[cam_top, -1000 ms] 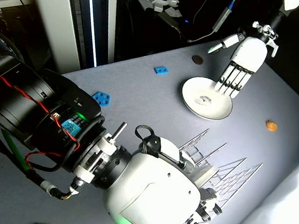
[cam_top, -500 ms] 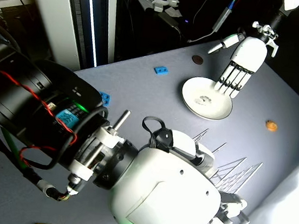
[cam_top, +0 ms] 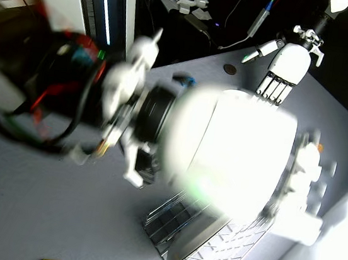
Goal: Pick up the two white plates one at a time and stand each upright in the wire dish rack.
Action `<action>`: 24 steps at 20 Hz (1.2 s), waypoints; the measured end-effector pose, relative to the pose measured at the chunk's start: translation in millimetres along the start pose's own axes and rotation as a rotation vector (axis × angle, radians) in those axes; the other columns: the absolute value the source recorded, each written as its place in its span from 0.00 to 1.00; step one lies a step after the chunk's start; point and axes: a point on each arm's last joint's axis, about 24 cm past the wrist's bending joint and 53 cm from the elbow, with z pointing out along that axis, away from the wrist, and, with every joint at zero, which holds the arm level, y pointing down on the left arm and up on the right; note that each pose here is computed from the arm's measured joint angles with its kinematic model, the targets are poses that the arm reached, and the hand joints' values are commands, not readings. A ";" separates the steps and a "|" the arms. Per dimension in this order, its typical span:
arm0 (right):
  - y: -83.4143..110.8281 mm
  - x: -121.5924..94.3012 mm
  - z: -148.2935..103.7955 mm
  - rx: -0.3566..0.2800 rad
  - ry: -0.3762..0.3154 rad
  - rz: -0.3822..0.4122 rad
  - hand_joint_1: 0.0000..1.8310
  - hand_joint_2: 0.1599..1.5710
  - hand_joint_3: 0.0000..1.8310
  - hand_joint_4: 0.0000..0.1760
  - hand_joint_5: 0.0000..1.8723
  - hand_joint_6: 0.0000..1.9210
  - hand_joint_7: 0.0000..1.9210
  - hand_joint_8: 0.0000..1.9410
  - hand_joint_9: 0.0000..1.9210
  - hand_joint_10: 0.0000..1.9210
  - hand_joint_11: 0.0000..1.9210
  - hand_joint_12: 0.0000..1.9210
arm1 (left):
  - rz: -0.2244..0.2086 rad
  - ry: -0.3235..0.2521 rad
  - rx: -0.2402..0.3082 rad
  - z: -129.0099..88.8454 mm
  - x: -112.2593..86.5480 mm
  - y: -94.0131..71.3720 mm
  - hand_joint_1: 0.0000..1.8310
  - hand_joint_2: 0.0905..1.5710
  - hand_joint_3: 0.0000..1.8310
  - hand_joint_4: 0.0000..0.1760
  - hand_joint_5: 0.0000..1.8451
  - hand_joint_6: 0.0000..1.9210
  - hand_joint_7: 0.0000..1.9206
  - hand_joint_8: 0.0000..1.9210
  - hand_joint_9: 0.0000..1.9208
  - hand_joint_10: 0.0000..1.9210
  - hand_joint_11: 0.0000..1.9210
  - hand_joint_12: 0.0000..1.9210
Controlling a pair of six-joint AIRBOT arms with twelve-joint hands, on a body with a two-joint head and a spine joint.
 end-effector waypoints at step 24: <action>73.8 254.4 35.9 -0.186 0.417 -0.332 0.62 0.56 0.00 0.00 0.07 0.00 0.05 0.00 0.03 0.00 0.00 0.10 | -0.075 0.066 -0.057 10.9 36.0 17.1 0.00 0.66 0.00 0.00 0.04 0.00 0.03 0.00 0.02 0.00 0.00 0.00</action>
